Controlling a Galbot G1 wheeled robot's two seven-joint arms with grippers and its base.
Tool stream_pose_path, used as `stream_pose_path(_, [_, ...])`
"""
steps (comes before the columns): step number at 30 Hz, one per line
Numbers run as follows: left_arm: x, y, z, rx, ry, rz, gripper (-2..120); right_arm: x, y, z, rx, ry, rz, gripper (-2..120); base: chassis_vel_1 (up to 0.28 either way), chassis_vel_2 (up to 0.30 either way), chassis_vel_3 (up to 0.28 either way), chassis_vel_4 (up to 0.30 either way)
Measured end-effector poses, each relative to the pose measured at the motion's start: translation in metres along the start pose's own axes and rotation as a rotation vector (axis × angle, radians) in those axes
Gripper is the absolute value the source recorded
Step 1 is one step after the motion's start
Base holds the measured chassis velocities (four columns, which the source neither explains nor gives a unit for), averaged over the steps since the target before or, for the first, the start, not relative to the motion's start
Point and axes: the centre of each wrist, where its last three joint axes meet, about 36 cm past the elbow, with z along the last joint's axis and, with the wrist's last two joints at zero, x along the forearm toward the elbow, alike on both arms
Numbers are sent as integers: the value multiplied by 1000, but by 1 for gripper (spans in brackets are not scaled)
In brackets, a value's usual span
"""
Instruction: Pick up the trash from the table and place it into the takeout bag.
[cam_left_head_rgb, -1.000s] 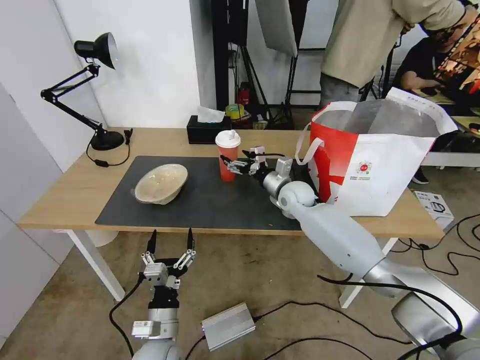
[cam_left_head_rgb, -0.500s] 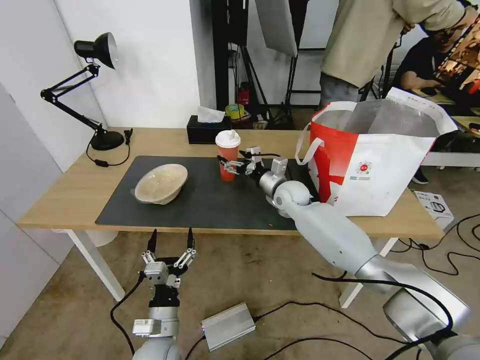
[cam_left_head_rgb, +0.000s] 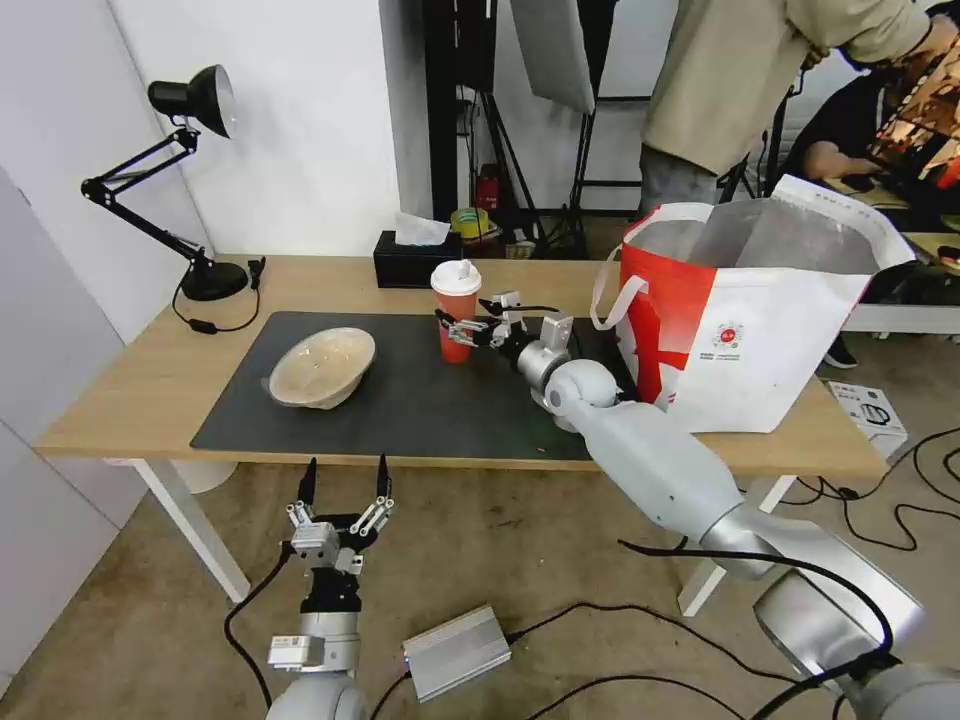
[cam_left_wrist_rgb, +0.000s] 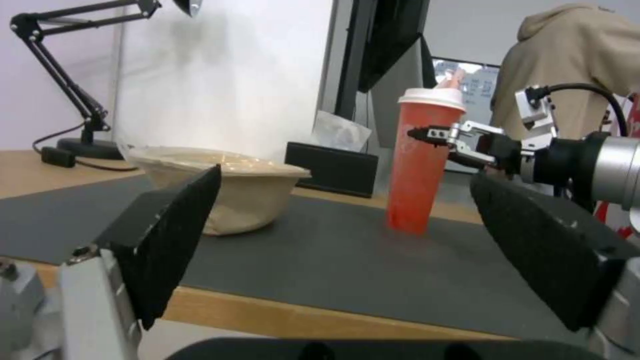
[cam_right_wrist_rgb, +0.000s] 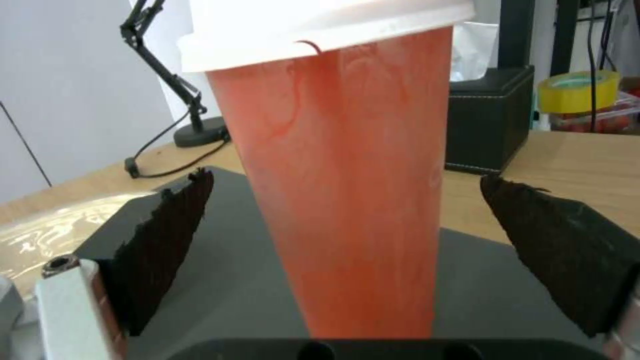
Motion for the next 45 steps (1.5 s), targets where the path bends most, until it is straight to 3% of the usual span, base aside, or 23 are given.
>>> stream_pose_path(27, [2, 3, 1, 0, 5, -3, 100, -11, 1, 10, 11, 9, 9, 99, 0, 0, 0, 0])
stream_pose_path(45, [2, 2, 2, 2, 6, -7, 100, -15, 0, 16, 4, 7, 4, 37, 0, 0, 0, 0])
